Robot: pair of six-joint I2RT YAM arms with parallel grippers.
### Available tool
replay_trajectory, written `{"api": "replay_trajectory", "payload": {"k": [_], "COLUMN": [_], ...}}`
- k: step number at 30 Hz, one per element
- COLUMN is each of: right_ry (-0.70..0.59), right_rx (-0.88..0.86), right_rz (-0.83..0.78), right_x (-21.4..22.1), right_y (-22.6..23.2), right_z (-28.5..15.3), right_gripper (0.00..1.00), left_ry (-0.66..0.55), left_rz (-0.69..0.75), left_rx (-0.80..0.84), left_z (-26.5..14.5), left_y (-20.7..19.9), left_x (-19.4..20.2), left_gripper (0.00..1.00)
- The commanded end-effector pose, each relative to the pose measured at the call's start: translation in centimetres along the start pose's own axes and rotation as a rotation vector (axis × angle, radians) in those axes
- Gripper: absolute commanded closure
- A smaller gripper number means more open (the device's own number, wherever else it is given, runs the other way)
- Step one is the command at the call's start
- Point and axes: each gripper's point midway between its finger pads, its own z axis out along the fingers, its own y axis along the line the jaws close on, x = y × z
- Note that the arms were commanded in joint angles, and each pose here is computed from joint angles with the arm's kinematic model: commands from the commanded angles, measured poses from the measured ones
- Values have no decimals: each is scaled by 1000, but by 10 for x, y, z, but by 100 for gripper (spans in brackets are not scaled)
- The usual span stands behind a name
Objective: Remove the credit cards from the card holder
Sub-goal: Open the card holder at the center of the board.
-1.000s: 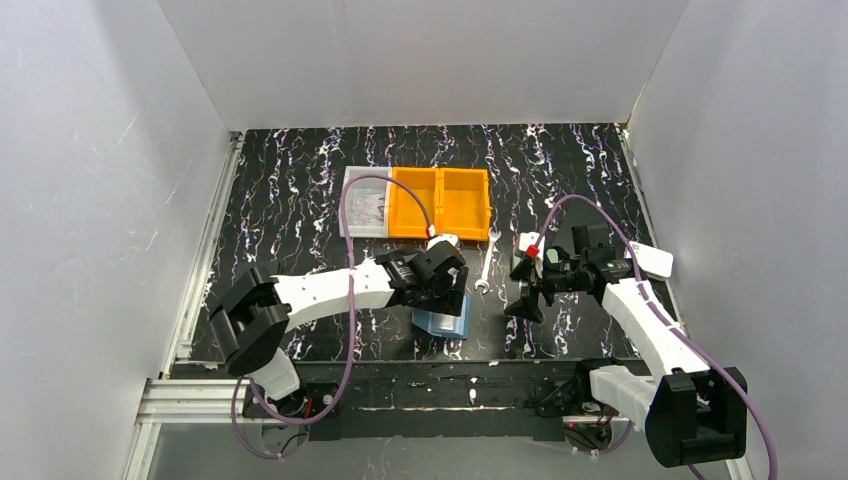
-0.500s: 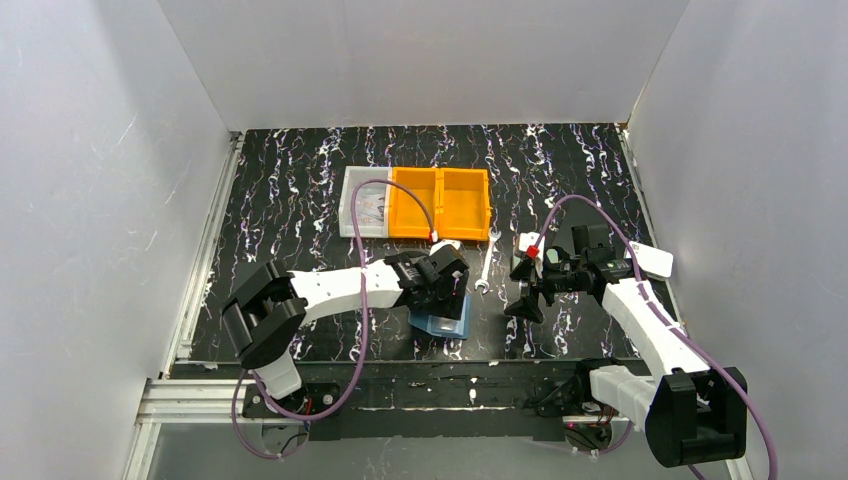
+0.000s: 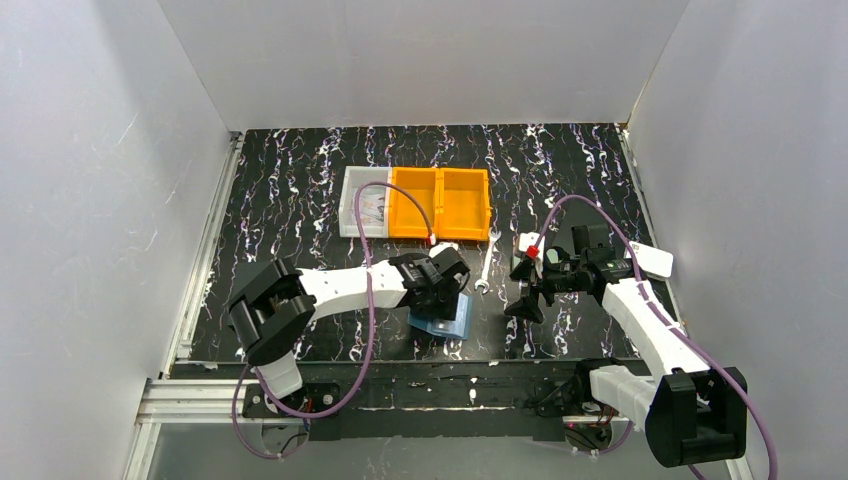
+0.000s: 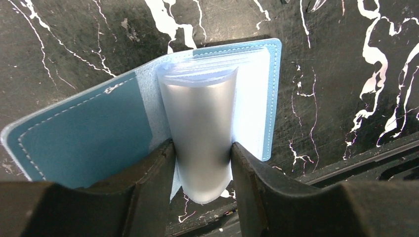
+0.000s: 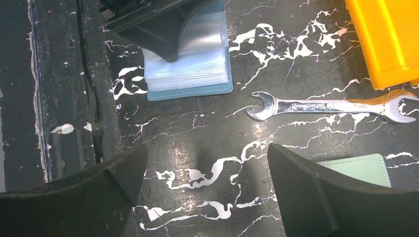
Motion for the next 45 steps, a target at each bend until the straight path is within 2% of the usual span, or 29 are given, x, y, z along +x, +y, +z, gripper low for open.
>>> {"api": "replay_trajectory", "payload": {"k": [1,9,18,29,34,37,40,42,45], "right_ry": [-21,-27,-31,-41,-43,-42,-42,-41,-41], "right_rx": [-1,-24,-72,-92,-94,-92,-91,-90,-90], "right_rz": [-22,-16,10,22,22,21,20,20,20], "right_x": [-11,-11,-11,-12,-13,-13,-13,-13,-14], "right_y": [-3,1,7,10,10,10,10,10,10], "right_z": [-3,-3,-1,0,0,0,0,0,0], "right_gripper": [0,0,0,0,0,0,0,0,0], "left_ry": [-15,-47,-77,-100,-130,-170,-236,-287,-320], "left_rz": [-13,-100,-150,-127,-104,-109,-112,-108,-87], "left_rx": [-55,-15,-61,-233,-296,-235,-93,38,332], "left_z": [-8,-21,-31,-42,-55,-70,-94,-113,-138], "left_y": [18,29,57,100,112,102,80,60,14], "left_x": [5,4,0,-3,-10,-19,-30,-36,-39], "left_gripper": [58,58,58,58,74,76,76,75,74]}}
